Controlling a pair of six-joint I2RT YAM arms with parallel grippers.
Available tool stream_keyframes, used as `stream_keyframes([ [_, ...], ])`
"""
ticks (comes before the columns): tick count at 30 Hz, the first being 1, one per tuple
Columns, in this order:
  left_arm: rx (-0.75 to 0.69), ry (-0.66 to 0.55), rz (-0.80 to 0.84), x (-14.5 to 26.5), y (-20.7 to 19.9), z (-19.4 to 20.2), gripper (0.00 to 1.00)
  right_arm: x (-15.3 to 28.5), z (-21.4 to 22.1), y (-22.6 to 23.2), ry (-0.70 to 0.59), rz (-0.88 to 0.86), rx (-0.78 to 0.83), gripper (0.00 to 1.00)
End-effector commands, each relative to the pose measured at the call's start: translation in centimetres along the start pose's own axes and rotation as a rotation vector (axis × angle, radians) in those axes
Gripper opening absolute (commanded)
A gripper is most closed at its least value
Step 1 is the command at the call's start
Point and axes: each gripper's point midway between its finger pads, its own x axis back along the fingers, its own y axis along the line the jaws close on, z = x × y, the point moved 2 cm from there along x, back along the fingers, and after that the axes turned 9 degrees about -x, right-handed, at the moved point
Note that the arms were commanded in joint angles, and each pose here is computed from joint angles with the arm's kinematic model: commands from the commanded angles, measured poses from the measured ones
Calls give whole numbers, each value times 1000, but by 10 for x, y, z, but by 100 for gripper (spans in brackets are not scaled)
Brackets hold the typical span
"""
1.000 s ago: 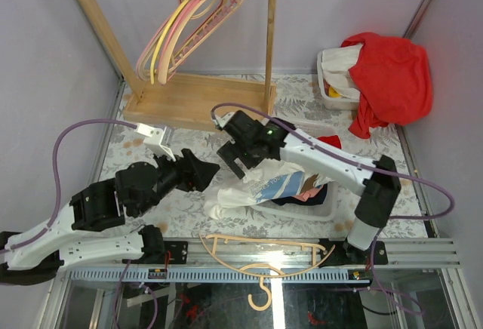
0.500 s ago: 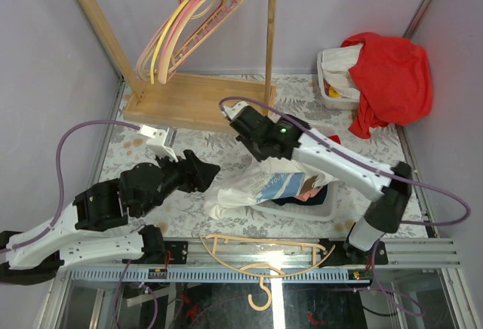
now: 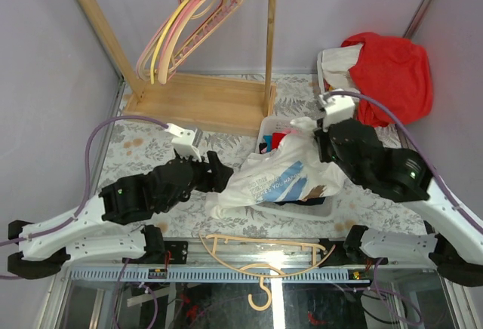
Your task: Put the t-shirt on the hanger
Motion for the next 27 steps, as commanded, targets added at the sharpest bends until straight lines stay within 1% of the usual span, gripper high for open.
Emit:
stream_keyframes([
  [1, -20, -42, -7, -14, -8, -8, 68, 17, -1, -39, -133, 137, -143, 0],
  [4, -56, -36, -12, -25, -16, -10, 69, 29, 10, -50, -172, 115, -229, 0],
  [7, -80, -21, -17, -36, -23, -13, 70, 25, 34, -47, -141, 79, -294, 0],
  [12, -76, 44, 13, -64, -28, -16, 71, 16, 100, -55, -83, 77, -439, 0],
  [14, -82, 78, 19, -80, -30, -11, 71, 18, 116, -57, -80, 56, -508, 1],
  [16, -87, 99, 23, -94, -32, -9, 71, 20, 125, -57, -84, 30, -554, 8],
  [17, -91, 108, 25, -100, -33, -9, 70, 21, 128, -58, -81, 23, -566, 15],
  [19, -106, 133, 16, -111, -34, -5, 69, 24, 129, -59, -73, 18, -570, 38],
  [20, -112, 143, 14, -115, -35, -4, 69, 26, 129, -59, -68, 14, -572, 56],
  [21, -115, 152, 16, -119, -35, -1, 68, 29, 126, -59, -69, 1, -576, 66],
  [23, -117, 166, 22, -124, -37, 3, 67, 34, 119, -56, -73, -26, -574, 75],
  [27, -108, 175, 6, -131, -30, 9, 65, 37, 100, -40, -74, -109, -535, 78],
])
